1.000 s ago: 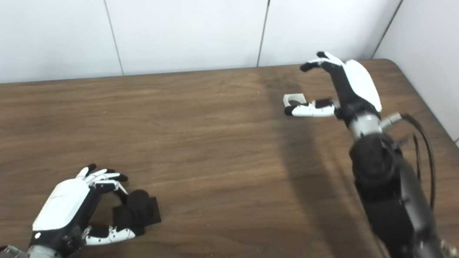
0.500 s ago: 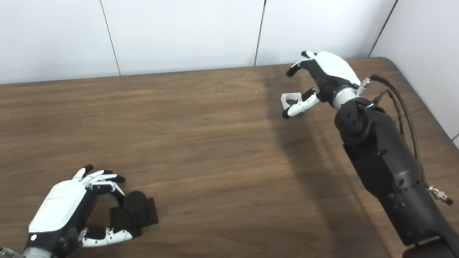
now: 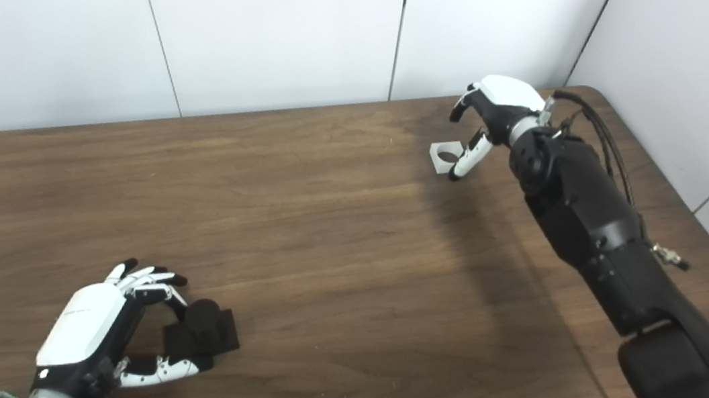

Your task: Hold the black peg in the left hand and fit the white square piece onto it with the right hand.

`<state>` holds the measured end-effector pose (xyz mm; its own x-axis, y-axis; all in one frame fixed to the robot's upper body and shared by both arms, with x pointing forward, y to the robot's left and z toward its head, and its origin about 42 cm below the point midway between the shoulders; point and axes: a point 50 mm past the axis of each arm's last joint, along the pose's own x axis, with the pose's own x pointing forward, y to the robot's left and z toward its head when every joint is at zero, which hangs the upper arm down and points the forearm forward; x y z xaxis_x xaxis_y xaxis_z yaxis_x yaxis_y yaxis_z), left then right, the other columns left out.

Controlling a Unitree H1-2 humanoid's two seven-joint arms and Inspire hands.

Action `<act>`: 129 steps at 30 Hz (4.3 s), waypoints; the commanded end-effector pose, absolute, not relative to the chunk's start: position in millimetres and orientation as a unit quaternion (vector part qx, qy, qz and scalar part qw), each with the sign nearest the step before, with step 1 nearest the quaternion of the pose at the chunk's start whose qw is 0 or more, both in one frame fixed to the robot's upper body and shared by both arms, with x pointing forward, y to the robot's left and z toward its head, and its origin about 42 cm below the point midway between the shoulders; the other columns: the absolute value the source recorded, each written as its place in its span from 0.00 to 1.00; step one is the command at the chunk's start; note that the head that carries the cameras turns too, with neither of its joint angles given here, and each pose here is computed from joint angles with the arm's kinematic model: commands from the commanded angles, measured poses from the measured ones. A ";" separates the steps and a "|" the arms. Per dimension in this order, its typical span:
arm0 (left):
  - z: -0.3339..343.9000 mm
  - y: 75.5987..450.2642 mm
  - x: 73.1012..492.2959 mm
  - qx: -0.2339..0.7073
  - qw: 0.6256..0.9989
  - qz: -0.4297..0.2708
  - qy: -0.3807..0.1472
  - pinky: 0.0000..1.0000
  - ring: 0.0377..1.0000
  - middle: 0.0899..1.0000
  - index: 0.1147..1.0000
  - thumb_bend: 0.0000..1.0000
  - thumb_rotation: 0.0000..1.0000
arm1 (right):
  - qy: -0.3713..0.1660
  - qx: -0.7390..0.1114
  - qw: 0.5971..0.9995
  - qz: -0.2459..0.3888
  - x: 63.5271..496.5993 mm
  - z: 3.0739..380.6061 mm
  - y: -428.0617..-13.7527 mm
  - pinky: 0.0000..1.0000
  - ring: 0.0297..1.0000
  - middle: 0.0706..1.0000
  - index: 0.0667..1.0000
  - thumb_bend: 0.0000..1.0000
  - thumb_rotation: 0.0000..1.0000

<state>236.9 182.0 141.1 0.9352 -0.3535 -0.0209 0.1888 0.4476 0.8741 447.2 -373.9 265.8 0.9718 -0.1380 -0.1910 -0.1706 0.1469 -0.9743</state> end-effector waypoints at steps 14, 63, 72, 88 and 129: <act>144.2 186.3 231.2 0.504 0.844 -0.166 -0.077 1.00 0.87 0.77 0.42 0.52 0.04 | 0.112 -0.690 0.715 -0.012 464.0 300.4 -382.7 0.98 1.00 0.94 0.67 0.89 0.17; 147.4 186.2 226.5 0.497 0.848 -0.168 -0.073 1.00 0.87 0.76 0.42 0.52 0.04 | 0.162 -0.685 0.710 0.029 472.2 283.4 -368.5 0.95 0.99 0.90 0.59 0.82 0.13; 147.6 187.2 226.9 0.498 0.848 -0.170 -0.071 1.00 0.87 0.76 0.42 0.52 0.04 | 0.143 -0.690 0.709 0.031 471.3 278.9 -367.0 0.94 0.97 0.87 0.45 0.53 0.13; 146.7 189.4 228.6 0.499 0.847 -0.168 -0.072 1.00 0.87 0.75 0.42 0.52 0.04 | 0.151 -0.693 0.704 0.039 465.2 263.8 -369.6 0.86 0.93 0.84 0.45 0.52 0.13; 136.3 148.1 226.3 0.493 0.849 -0.178 -0.056 1.00 0.91 0.78 0.42 0.52 0.05 | -0.165 -0.654 0.663 0.324 329.4 351.9 -201.6 0.88 0.96 0.81 0.45 0.52 0.13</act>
<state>227.0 155.4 143.0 0.9415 -0.3350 -0.0376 0.2025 0.4729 0.8575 334.3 -205.4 337.8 0.7473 0.6165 -0.2479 -0.2644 -0.0664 -0.9621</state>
